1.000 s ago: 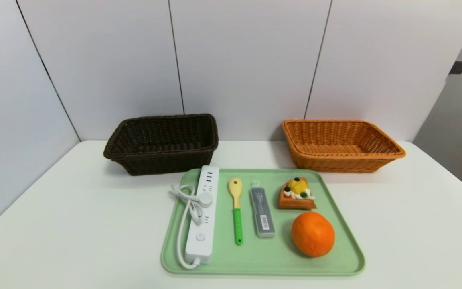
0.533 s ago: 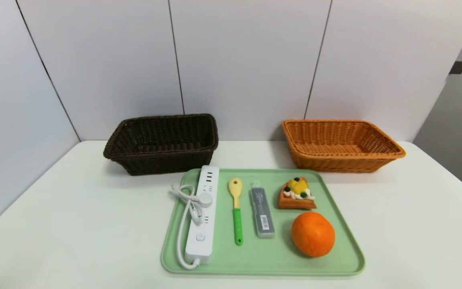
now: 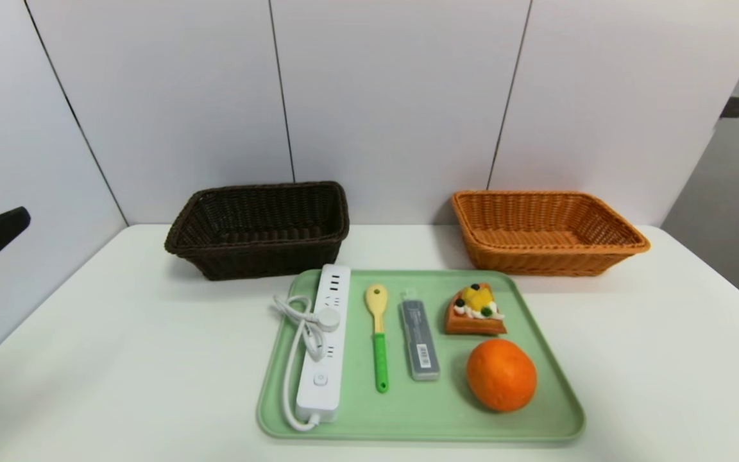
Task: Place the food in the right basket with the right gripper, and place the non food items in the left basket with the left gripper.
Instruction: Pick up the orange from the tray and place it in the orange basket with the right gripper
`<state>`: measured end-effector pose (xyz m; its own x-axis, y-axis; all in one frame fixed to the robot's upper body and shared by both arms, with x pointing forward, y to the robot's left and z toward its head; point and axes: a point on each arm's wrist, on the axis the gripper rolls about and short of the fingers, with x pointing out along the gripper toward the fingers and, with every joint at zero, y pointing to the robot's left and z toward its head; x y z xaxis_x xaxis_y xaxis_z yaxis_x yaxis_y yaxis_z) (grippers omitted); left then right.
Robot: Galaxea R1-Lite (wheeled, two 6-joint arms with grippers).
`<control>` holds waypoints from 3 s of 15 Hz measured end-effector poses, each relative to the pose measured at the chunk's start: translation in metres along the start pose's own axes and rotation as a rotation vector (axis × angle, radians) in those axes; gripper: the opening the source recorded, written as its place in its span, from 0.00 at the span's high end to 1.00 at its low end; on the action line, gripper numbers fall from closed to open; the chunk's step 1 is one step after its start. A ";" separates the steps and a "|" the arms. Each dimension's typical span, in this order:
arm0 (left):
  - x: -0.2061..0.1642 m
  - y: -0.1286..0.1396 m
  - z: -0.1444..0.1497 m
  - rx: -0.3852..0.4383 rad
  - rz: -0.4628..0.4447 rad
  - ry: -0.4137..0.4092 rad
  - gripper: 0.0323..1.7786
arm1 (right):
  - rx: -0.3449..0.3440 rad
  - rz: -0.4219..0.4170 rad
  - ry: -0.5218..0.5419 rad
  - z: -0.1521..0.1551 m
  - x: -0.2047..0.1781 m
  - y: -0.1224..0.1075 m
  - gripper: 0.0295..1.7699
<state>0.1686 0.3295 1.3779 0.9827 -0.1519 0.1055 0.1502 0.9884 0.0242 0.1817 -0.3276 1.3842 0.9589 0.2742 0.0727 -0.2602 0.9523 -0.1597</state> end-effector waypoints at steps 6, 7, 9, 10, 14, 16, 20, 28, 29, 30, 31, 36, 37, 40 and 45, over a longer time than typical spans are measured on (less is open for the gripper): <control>0.024 0.001 -0.017 -0.038 -0.022 0.154 0.05 | 0.027 0.094 0.103 -0.004 0.053 0.000 0.03; 0.025 0.001 -0.019 -0.042 -0.029 0.175 0.05 | 0.031 0.126 0.123 -0.006 0.061 0.004 0.03; 0.026 0.001 -0.020 -0.044 -0.033 0.187 0.05 | 0.039 0.205 0.175 -0.010 0.077 0.015 0.03; 0.026 0.001 -0.020 -0.045 -0.033 0.187 0.05 | 0.044 0.248 0.214 -0.011 0.084 0.021 0.03; 0.025 0.001 -0.019 -0.044 -0.033 0.185 0.05 | 0.055 0.412 0.405 -0.003 0.104 0.046 0.03; 0.025 0.001 -0.020 -0.041 -0.033 0.186 0.05 | 0.047 0.463 0.502 0.005 0.111 0.052 0.03; 0.024 0.001 -0.021 -0.036 -0.034 0.189 0.05 | -0.046 0.587 0.712 0.013 0.129 0.059 0.03; 0.019 0.000 -0.022 -0.034 -0.036 0.182 0.05 | -0.214 0.688 0.923 -0.030 0.154 0.080 0.03; 0.019 0.000 -0.023 -0.034 -0.036 0.184 0.05 | -0.214 0.694 0.943 -0.035 0.153 0.081 0.03; 0.019 0.000 -0.024 -0.034 -0.036 0.187 0.05 | -0.215 0.700 0.959 -0.039 0.153 0.081 0.03; 0.018 0.000 -0.025 -0.035 -0.037 0.191 0.05 | -0.214 0.702 0.972 -0.042 0.154 0.082 0.03; 0.017 0.000 -0.031 -0.036 -0.039 0.207 0.05 | -0.219 0.730 1.003 -0.048 0.156 0.092 0.03; 0.017 -0.001 -0.032 -0.037 -0.044 0.209 0.05 | -0.220 0.734 1.010 -0.050 0.157 0.093 0.03; 0.016 -0.001 -0.032 -0.038 -0.059 0.210 0.05 | -0.225 0.748 1.036 -0.057 0.161 0.098 0.03; 0.014 -0.001 -0.038 -0.034 -0.061 0.223 0.05 | -0.227 0.761 1.091 -0.072 0.164 0.103 0.03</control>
<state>0.1859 0.3263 1.3420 0.9707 -0.2101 -0.1170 0.2103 0.9776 -0.0106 0.3198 -0.1945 1.3089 0.2130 0.3735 -0.9028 -0.8409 0.5406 0.0252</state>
